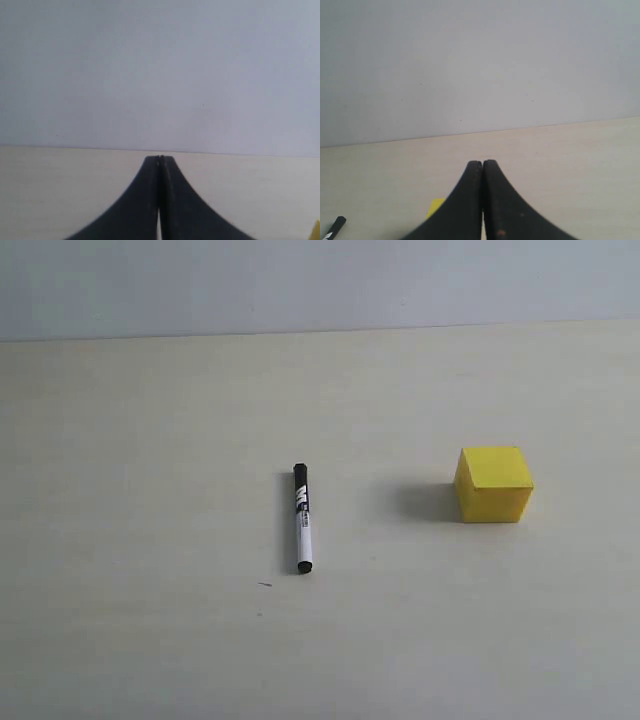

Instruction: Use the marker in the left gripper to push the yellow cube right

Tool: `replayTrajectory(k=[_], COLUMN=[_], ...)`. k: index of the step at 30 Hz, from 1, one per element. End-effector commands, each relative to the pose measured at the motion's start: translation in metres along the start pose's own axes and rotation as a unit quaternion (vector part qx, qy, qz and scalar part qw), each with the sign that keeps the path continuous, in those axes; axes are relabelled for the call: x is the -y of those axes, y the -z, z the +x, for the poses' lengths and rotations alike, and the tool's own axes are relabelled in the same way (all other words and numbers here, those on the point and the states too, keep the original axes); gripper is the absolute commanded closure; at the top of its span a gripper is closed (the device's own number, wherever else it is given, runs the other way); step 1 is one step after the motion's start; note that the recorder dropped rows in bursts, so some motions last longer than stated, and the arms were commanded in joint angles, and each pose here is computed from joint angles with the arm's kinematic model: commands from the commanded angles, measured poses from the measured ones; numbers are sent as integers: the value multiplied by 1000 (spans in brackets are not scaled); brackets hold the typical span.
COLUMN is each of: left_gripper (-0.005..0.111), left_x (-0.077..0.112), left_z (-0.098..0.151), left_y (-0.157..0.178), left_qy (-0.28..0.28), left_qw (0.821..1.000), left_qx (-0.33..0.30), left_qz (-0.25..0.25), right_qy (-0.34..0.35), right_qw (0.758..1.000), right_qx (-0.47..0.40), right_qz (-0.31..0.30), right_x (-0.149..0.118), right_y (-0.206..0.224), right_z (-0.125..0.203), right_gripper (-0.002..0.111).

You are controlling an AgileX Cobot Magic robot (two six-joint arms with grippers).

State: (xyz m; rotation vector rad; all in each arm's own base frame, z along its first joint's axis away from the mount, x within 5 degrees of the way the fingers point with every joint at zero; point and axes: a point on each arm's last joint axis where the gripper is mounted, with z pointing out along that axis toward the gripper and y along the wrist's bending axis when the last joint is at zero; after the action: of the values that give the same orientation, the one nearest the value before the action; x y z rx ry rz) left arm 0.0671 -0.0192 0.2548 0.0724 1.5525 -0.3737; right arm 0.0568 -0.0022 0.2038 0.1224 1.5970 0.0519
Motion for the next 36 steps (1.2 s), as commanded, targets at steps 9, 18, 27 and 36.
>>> replayTrajectory(k=[9, 18, 27, 36], left_gripper=[107, 107, 107, 107], left_x=[-22, -28, -26, -26], left_z=[45, 53, 48, 48], left_y=[16, 18, 17, 17], left_qy=[-13, 52, 70, 53], left_qw=[994, 987, 988, 989], left_qx=[11, -24, 3, 3], left_qz=[-108, -152, -138, -139], right_qy=[5, 5, 5, 5], right_qw=[1000, 1000, 1000, 1000], right_qx=[5, 5, 5, 5], right_qz=[3, 3, 3, 3], right_x=[0, 0, 0, 0], right_y=[0, 0, 0, 0], right_z=[0, 0, 0, 0], right_gripper=[108, 108, 108, 108])
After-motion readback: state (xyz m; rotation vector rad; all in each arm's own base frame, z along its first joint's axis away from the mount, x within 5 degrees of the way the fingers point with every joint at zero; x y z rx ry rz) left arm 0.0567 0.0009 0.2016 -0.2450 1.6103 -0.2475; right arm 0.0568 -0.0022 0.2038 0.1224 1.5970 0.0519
